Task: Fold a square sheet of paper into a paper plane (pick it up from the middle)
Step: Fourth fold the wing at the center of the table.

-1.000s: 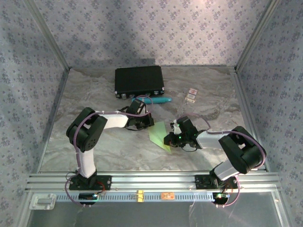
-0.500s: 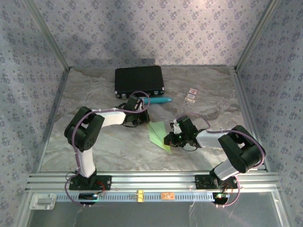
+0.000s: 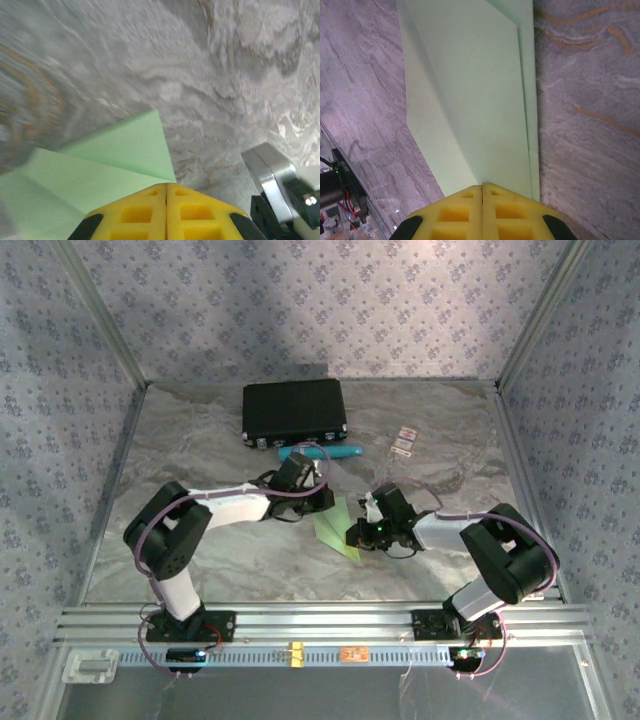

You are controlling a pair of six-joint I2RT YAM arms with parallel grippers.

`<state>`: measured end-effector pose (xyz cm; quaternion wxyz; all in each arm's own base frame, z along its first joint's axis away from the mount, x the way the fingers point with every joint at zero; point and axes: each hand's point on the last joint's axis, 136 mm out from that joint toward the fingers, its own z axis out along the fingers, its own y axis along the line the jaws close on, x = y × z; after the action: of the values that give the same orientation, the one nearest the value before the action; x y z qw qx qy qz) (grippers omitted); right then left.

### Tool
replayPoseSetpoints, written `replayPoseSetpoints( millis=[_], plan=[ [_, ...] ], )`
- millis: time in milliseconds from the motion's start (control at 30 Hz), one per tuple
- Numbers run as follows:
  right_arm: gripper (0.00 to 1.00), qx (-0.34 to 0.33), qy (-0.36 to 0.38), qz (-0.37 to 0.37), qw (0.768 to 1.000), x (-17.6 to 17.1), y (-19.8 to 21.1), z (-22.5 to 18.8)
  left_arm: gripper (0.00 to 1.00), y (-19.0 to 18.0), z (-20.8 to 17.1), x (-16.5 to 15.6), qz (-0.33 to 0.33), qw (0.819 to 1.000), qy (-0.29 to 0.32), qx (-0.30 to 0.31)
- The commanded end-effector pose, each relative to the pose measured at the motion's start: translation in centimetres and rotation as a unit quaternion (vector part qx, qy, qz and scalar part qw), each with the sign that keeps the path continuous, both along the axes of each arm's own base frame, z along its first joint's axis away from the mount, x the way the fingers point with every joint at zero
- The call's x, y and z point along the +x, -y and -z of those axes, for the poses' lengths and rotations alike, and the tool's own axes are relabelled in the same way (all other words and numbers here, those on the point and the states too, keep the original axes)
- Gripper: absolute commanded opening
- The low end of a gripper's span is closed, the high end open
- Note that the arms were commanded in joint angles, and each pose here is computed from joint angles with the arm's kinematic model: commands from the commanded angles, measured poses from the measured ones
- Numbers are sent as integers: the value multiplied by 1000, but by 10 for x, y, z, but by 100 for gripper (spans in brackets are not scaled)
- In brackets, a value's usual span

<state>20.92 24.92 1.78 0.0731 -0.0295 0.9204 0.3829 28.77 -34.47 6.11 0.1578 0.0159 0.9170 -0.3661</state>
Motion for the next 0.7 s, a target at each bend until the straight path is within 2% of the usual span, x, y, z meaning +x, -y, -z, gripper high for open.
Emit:
replayPoseSetpoints(
  millis=[0,200,400,500,667],
  plan=[
    [1,-56,-53,-3,997,-21,19,24,7,7,25,-9,4,999,-32,-11],
    [3,-38,-35,-2,999,-7,10,0,5,-17,63,-12,-41,996,-68,40],
    [3,-8,4,-8,1000,18,-12,-35,5,-24,67,-18,-38,996,-71,45],
    [3,-5,0,-12,1000,26,-23,-31,5,-23,67,-18,-36,996,-72,44],
    [4,-34,-26,-10,999,23,-21,-3,5,-23,66,-17,-35,996,-71,44]
  ],
)
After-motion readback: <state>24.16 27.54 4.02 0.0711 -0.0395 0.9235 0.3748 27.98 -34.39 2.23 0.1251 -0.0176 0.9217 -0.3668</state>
